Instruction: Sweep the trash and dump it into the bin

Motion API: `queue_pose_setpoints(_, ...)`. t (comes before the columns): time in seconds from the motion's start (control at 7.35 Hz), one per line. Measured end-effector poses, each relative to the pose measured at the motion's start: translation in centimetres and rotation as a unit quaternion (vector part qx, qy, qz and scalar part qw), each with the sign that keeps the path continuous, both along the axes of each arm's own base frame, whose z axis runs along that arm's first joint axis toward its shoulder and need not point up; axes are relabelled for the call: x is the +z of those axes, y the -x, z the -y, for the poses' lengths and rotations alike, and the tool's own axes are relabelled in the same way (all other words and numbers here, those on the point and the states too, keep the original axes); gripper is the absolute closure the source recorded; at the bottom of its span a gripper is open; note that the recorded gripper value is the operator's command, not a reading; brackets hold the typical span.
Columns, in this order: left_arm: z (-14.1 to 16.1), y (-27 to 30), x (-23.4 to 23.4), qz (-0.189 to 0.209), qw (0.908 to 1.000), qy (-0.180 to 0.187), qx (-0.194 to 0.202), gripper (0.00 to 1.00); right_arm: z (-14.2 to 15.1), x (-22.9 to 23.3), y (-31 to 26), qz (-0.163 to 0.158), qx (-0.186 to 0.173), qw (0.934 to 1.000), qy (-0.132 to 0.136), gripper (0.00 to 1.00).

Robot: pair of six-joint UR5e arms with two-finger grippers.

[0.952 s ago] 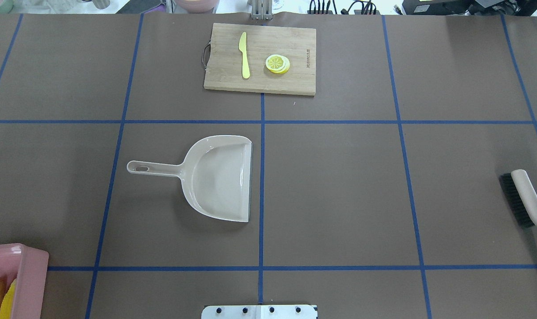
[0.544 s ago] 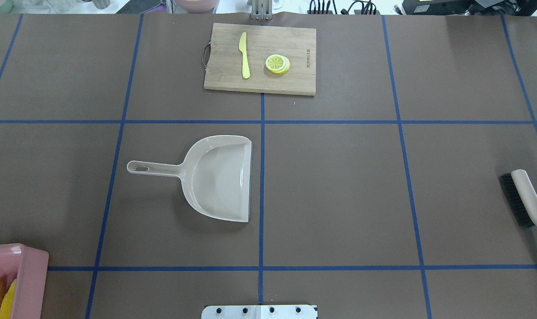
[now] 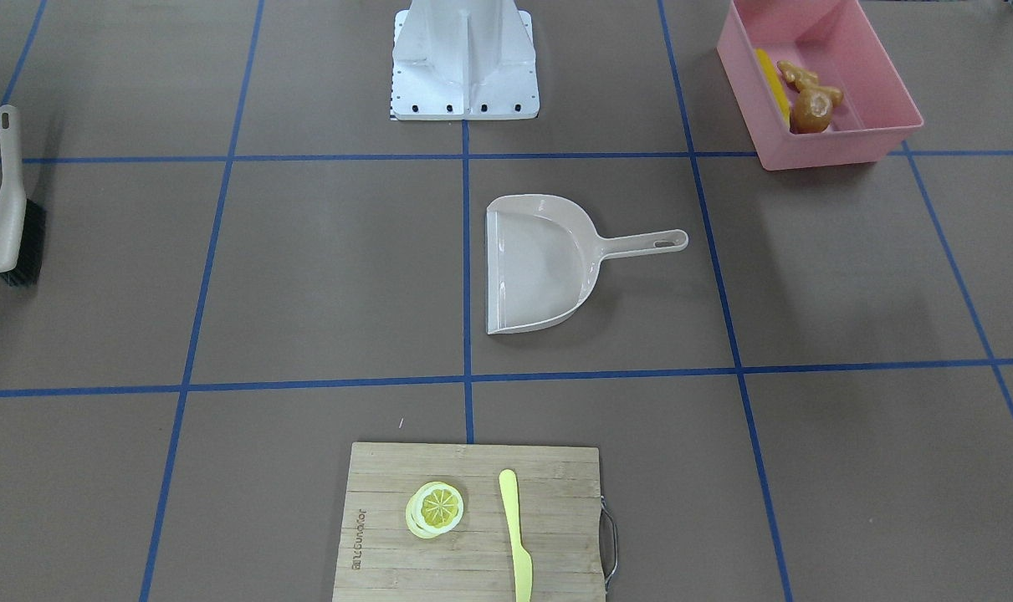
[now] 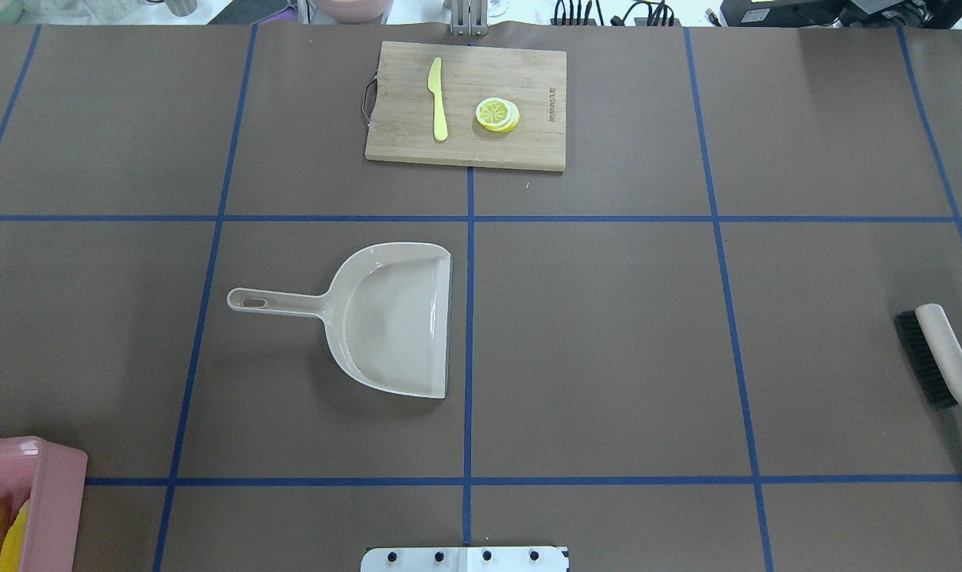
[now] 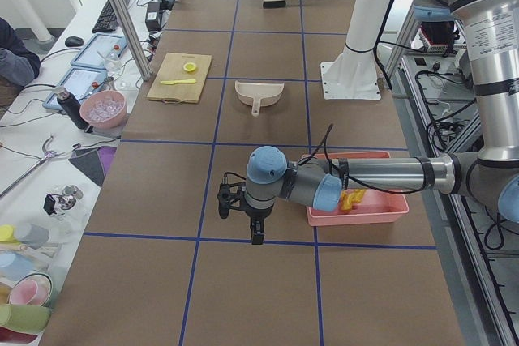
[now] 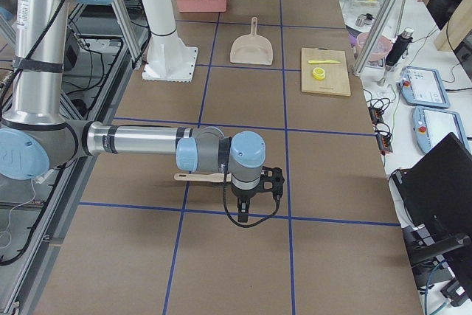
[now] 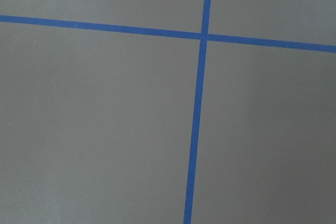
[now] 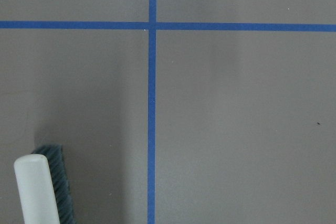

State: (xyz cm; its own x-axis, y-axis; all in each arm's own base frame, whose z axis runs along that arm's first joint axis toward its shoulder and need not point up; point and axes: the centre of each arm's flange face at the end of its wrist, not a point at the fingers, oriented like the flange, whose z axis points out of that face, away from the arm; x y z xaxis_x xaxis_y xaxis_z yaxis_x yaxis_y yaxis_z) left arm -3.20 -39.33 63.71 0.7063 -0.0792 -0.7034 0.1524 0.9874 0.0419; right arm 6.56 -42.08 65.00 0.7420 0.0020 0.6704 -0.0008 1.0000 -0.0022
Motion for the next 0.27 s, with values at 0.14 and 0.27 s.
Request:
queue_pose_setpoints(0.14, 0.08, -0.01, 0.17, 0.002, 1.0, -0.008, 0.001, 0.01, 0.0, 0.02, 0.0, 0.0, 0.0, 1.0, 0.0, 0.0)
queue_pose_setpoints(0.27, 0.09, 0.0, 0.51, 0.003, 0.9999, -0.01, 0.002, 0.01, -0.01, 0.04, 0.0, 0.0, 0.0, 1.0, 0.0, 0.0)
